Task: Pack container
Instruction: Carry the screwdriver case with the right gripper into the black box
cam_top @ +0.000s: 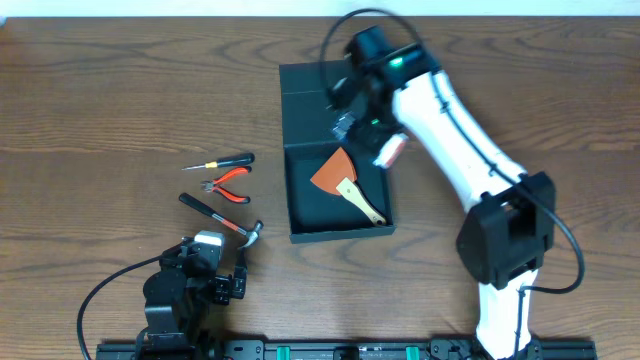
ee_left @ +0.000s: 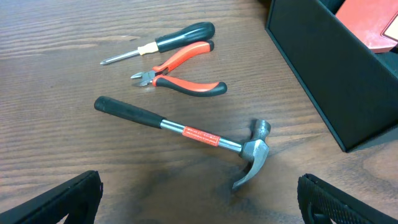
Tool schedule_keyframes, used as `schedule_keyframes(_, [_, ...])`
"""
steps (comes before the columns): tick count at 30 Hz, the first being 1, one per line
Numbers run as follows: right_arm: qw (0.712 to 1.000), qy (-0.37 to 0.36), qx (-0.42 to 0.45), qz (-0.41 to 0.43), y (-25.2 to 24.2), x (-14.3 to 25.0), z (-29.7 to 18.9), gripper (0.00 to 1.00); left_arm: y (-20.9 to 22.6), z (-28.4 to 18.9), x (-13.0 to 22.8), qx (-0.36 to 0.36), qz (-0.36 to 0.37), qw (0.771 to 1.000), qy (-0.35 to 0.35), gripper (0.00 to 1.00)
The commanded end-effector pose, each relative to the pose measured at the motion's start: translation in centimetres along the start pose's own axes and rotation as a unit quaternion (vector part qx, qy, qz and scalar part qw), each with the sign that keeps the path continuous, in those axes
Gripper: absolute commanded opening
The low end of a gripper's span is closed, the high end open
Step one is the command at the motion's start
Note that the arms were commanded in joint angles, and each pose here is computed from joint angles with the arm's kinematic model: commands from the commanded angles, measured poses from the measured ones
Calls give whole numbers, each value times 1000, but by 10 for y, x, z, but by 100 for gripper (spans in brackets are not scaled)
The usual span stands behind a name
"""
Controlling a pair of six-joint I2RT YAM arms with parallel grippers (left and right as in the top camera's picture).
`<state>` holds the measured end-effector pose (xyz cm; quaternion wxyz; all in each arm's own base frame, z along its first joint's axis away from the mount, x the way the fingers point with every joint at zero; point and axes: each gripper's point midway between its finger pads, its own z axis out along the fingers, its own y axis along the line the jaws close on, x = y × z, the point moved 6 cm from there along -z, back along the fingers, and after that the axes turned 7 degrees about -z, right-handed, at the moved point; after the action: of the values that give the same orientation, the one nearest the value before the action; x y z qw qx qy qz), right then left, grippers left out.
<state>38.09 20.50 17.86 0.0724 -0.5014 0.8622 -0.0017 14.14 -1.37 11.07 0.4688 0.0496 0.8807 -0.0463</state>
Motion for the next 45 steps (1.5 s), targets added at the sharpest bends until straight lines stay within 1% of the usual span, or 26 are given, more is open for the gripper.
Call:
schedule_keyframes(1, [999, -24, 0, -43, 32, -23, -15, 57, 2, 1, 2, -7, 5, 1000, 0, 99])
schedule_keyframes(6, [997, -17, -11, -79, 63, -33, -16, 54, 2, 1, 2, -7, 5, 1000, 0, 98])
schedule_keyframes(10, [996, -17, -15, -92, 74, -36, -15, 51, 2, 1, 2, -7, 5, 1000, 0, 99])
schedule_keyframes(15, [995, -6, -29, -94, 78, -31, -5, 52, 2, 1, 2, -7, 5, 1000, 0, 99])
schedule_keyframes(22, [994, 16, -59, -95, 89, -18, 28, 53, 2, 1, 2, -7, 5, 1000, 0, 98])
schedule_keyframes(31, [993, 21, -61, -94, 94, -6, 68, 59, 2, 1, 2, -7, 5, 1000, 0, 98])
schedule_keyframes(32, [993, 21, -61, -95, 95, -5, 71, 61, 2, 1, 2, -7, 5, 1000, 0, 99])
schedule_keyframes(34, [993, 21, -61, -94, 96, -3, 76, 68, 2, 1, 2, -7, 5, 1000, 0, 98])
schedule_keyframes(38, [993, 24, -63, -94, 97, 0, 82, 75, 2, 1, 2, -7, 5, 1000, 0, 99])
schedule_keyframes(39, [993, 25, -63, -94, 97, 1, 83, 79, 2, 1, 2, -7, 5, 1000, 0, 99])
schedule_keyframes(41, [993, 25, -63, -94, 97, 1, 83, 94, 2, 1, 2, -7, 5, 1000, 0, 99])
schedule_keyframes(42, [993, 24, -63, -94, 97, 1, 83, 99, 2, 1, 2, -7, 5, 1000, 0, 99])
schedule_keyframes(45, [993, 22, -61, -94, 97, 0, 83, 99, 2, 1, 2, -7, 5, 1000, 0, 99])
